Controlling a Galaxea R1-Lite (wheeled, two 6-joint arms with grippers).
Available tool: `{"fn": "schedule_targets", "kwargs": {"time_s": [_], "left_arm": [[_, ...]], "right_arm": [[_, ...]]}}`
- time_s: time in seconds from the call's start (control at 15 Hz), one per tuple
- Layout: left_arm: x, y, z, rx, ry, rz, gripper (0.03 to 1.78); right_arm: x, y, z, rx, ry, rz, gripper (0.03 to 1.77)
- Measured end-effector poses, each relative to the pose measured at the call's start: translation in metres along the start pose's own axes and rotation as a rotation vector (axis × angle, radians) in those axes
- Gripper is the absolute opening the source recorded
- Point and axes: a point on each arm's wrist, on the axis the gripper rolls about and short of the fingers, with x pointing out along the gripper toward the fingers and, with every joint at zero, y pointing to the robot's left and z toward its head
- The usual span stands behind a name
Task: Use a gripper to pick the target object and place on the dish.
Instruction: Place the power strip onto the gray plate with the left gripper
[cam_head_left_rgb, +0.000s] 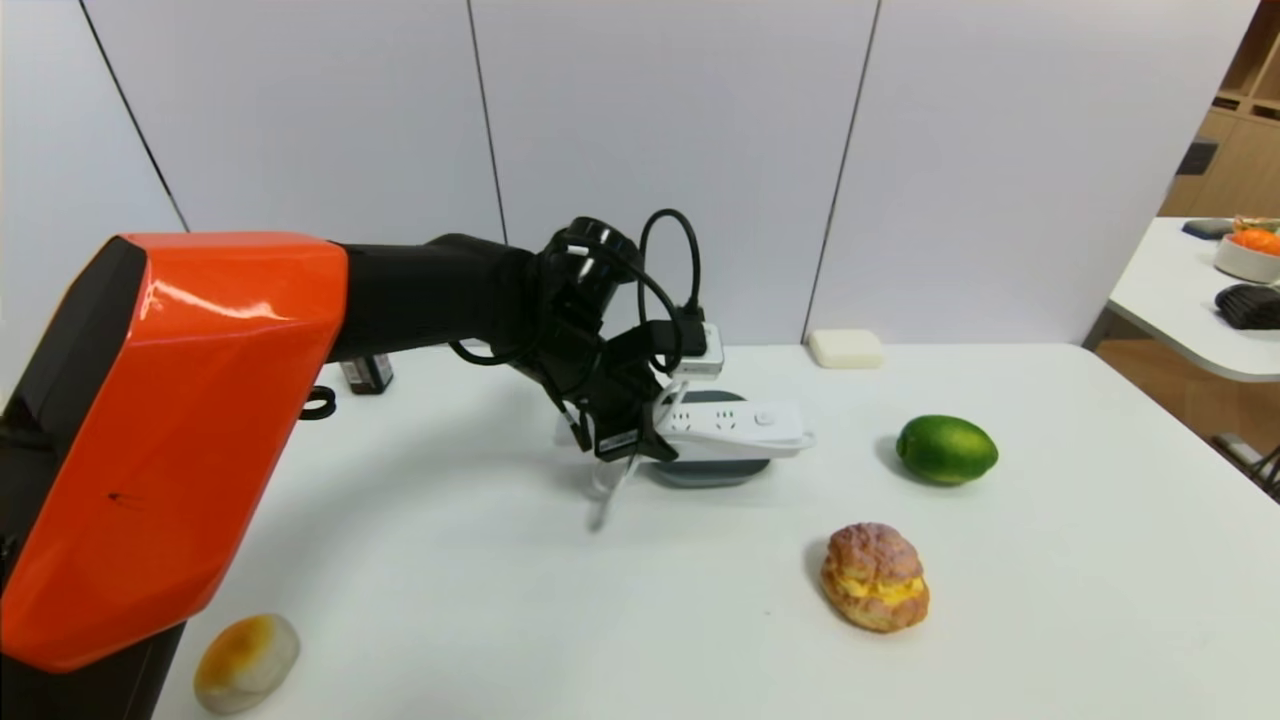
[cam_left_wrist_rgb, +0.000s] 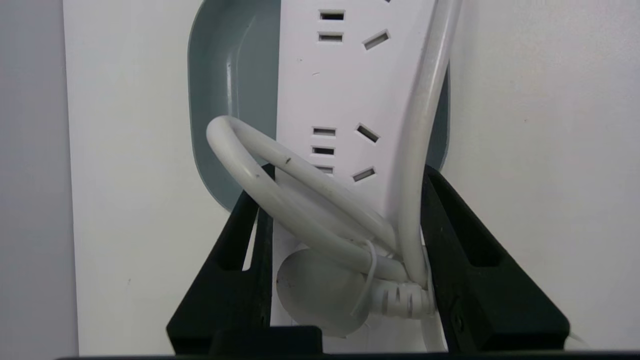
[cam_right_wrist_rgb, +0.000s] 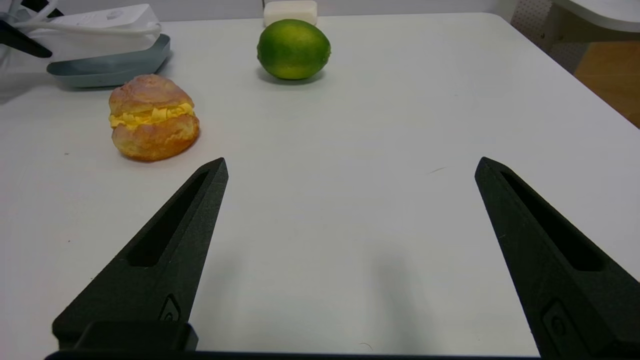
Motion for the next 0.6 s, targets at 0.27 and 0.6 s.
{"fn": "schedule_targets", "kwargs": {"time_s": [0.27,0.6], "left_arm": [[0.0036,0.0014,0.0001,-0.002,-0.009,0.013,0.87],[0.0062,0.0020,-0.0014,-0.005,-0.009,0.015,0.87]], "right_arm": [[0.0000,0.0000,0.0000,0.000,0.000,0.000,1.71],[0.0000,0.0000,0.0000,0.000,0.000,0.000,1.71]]}}
